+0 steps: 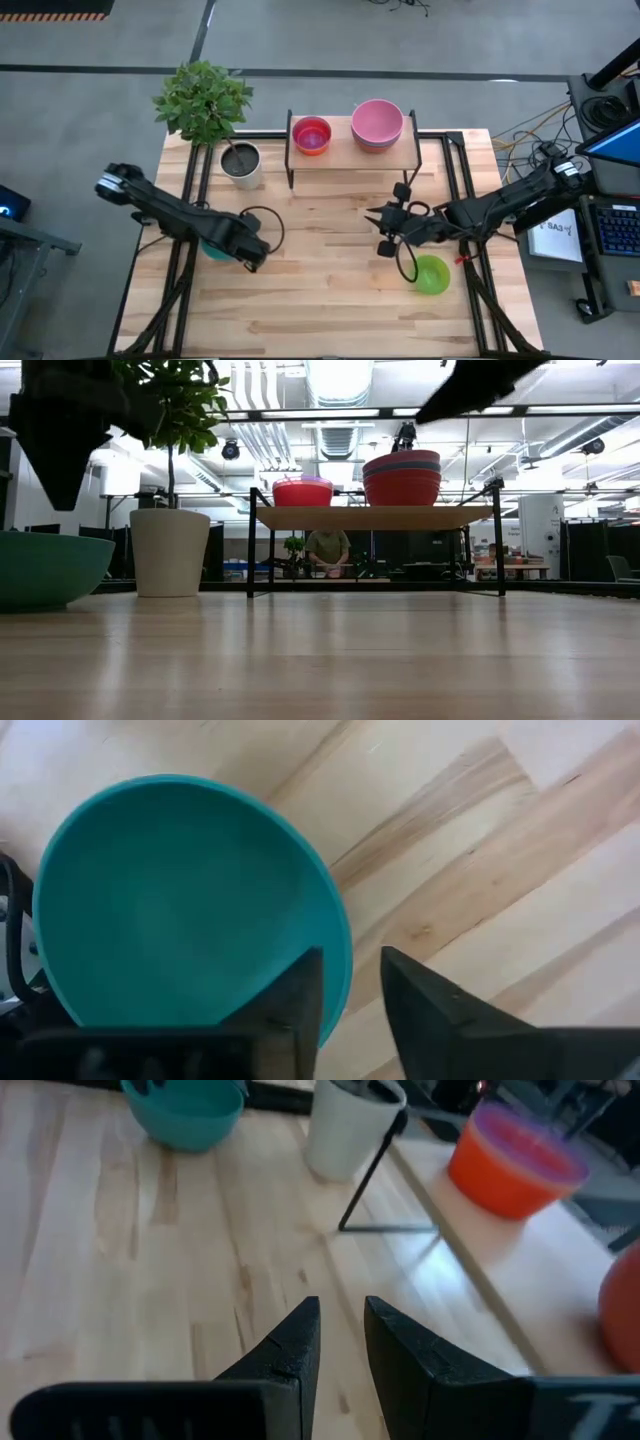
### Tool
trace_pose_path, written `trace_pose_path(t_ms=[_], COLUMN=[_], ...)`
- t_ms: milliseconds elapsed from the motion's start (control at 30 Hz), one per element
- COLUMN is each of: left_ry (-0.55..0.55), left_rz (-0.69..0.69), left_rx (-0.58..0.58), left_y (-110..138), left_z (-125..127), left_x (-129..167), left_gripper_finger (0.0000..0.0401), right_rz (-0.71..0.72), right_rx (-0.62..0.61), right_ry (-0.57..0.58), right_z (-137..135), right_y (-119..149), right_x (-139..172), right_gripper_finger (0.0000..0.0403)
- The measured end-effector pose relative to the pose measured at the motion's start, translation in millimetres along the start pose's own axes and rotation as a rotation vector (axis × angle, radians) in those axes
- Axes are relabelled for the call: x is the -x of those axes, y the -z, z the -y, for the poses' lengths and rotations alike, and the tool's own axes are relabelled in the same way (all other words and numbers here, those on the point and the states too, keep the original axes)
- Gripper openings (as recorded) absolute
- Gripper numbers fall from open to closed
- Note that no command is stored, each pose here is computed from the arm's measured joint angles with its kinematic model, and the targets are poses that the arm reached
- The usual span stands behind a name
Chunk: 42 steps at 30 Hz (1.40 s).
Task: Place and stack bowls onto a shelf
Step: Stack the blue green bowl into the pink bowl on the shelf
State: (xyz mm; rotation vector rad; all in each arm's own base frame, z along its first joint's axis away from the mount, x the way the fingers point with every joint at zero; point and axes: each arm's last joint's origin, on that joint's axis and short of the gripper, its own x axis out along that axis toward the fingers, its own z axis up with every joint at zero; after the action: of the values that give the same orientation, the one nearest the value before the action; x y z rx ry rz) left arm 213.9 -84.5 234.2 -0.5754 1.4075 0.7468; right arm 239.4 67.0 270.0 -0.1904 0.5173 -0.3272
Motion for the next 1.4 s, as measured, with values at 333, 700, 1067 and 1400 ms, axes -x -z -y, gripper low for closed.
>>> trace_pose_path(t_ms=[333, 700, 1067, 1400], left_ry=[-0.101, -0.095, 0.003, 0.167], left_rz=[-0.025, -0.024, 0.009, 0.282], left_rx=[-0.02, -0.047, -0.174, -0.607], left_y=[0.0, 0.5, 0.7, -14.3], left_z=[12.0, 18.9, 37.3, 70.5], left_x=[-32.6, -52.7, -29.5, 40.6], left_gripper_finger=[0.0155, 0.0054, 0.0001, 0.0], right_rz=[0.0, 0.0, -0.051, 0.015], right_rx=[0.034, 0.028, 0.008, 0.09], right_ry=[-0.034, -0.034, -0.177, -0.313], right_z=[-0.1, -0.1, -7.0, -15.6], right_y=[-4.3, -4.3, 1.4, 8.3], right_x=[1.9, 1.9, 9.9, 12.5], right_gripper_finger=[0.0072, 0.0072, 0.0072, 0.0072])
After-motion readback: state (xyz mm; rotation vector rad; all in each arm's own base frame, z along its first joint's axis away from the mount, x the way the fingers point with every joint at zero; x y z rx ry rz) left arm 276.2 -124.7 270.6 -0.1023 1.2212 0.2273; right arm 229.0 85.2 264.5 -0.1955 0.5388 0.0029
